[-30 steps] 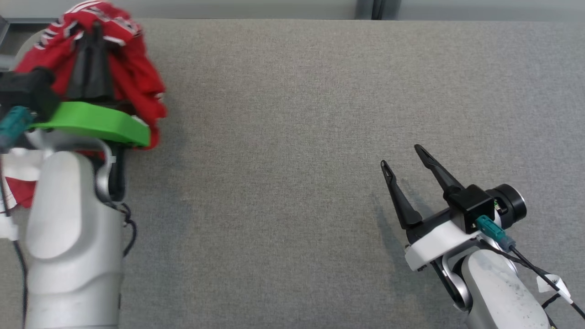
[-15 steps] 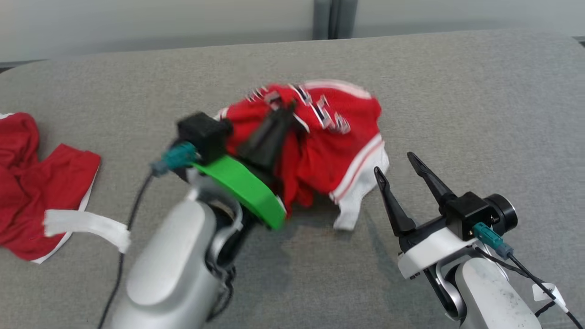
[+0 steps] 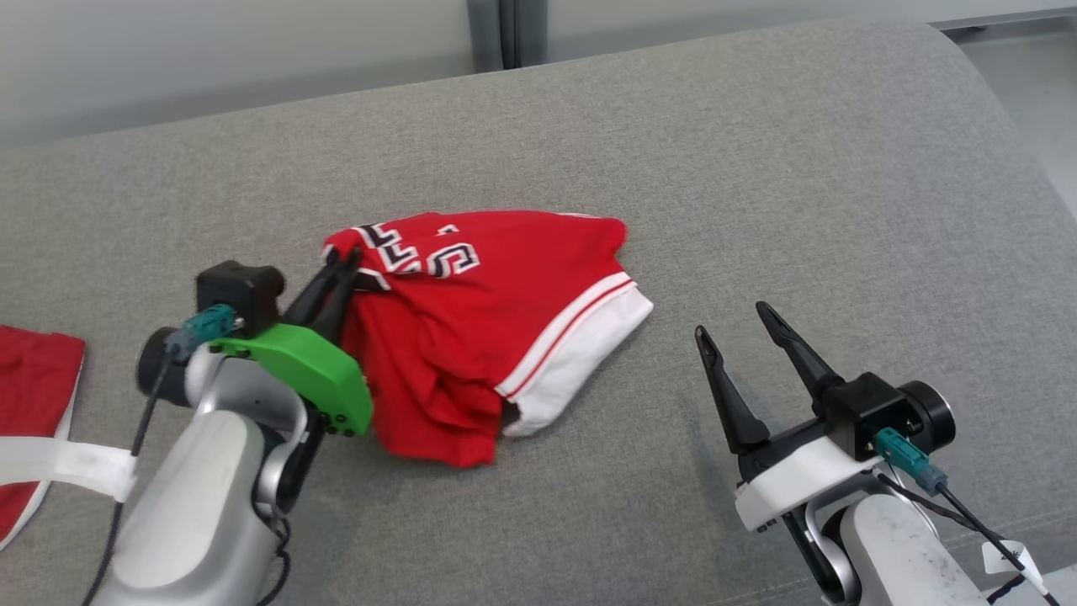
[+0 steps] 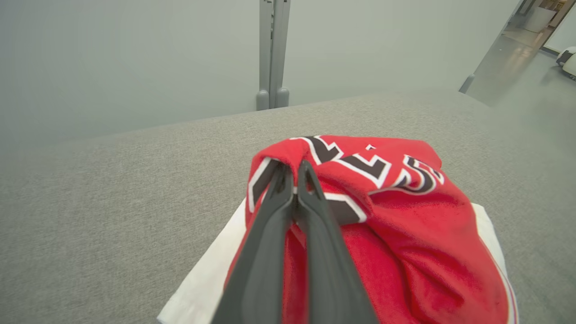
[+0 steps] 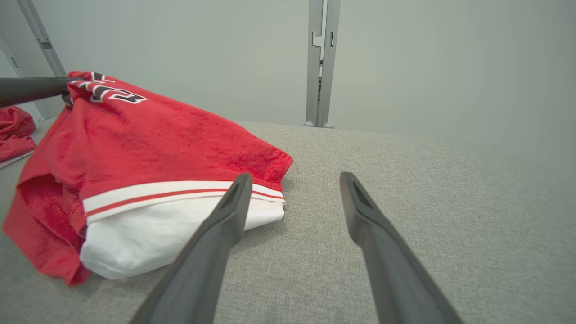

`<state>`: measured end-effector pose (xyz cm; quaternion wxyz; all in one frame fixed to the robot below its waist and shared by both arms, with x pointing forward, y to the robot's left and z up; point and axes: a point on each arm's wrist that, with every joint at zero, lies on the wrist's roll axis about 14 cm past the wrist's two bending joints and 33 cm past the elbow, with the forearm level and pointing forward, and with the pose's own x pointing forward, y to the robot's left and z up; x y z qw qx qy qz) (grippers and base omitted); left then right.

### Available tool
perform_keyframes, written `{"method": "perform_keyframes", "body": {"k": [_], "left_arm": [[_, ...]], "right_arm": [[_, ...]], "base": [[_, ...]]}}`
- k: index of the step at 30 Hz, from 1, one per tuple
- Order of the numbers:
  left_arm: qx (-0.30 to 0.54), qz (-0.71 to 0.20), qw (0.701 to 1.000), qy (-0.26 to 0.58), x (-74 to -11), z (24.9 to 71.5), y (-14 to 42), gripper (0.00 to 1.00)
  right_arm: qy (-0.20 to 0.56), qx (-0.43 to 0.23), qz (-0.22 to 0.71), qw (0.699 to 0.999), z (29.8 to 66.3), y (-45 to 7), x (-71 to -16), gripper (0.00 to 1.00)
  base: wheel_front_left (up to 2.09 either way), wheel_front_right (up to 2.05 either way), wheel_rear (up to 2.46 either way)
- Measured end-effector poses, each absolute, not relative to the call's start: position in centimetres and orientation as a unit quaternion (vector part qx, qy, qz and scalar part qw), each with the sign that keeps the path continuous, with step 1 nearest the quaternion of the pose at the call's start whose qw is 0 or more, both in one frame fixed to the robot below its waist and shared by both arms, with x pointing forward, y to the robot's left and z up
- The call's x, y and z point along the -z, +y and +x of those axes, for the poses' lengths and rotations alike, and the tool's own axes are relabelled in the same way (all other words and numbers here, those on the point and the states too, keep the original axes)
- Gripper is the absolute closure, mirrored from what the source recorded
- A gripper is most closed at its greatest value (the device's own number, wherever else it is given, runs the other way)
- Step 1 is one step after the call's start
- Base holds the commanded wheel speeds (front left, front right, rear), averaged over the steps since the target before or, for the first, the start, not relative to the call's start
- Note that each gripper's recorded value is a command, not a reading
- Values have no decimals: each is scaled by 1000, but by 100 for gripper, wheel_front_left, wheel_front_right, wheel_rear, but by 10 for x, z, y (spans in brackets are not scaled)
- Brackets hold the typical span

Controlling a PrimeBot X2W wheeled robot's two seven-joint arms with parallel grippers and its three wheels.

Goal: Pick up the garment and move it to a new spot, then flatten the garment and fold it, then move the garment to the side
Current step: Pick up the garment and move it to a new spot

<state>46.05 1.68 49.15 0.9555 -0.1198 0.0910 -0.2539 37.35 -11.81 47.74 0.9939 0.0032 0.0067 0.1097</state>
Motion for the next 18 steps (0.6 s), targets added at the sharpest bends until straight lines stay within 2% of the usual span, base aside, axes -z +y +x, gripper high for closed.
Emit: {"method": "perform_keyframes", "body": {"k": [7, 11, 12, 15, 16, 17, 18], "left_arm": [[205, -85, 966, 128, -460, 470, 42, 98], [169, -78, 973, 137, -450, 474, 59, 95], [155, -75, 975, 138, -447, 475, 66, 92], [138, -70, 978, 143, -442, 475, 78, 43], [136, -70, 978, 142, -441, 475, 79, 5], [135, -72, 978, 143, -440, 474, 78, 0], [135, -72, 978, 144, -439, 473, 78, 0]], "right_arm": [[16, -101, 3, 995, 374, -124, -471, 0], [28, -125, 0, 992, 374, -109, -463, 0], [32, -136, 0, 990, 374, -104, -461, 0], [37, -156, -11, 987, 377, -93, -456, 0], [40, -162, -15, 986, 378, -90, -453, 0], [45, -167, -17, 985, 378, -88, -450, 0], [50, -171, -21, 984, 379, -87, -447, 0]], "base": [[0, 0, 0], [0, 0, 0], [0, 0, 0], [0, 0, 0], [0, 0, 0], [0, 0, 0], [0, 0, 0]]}}
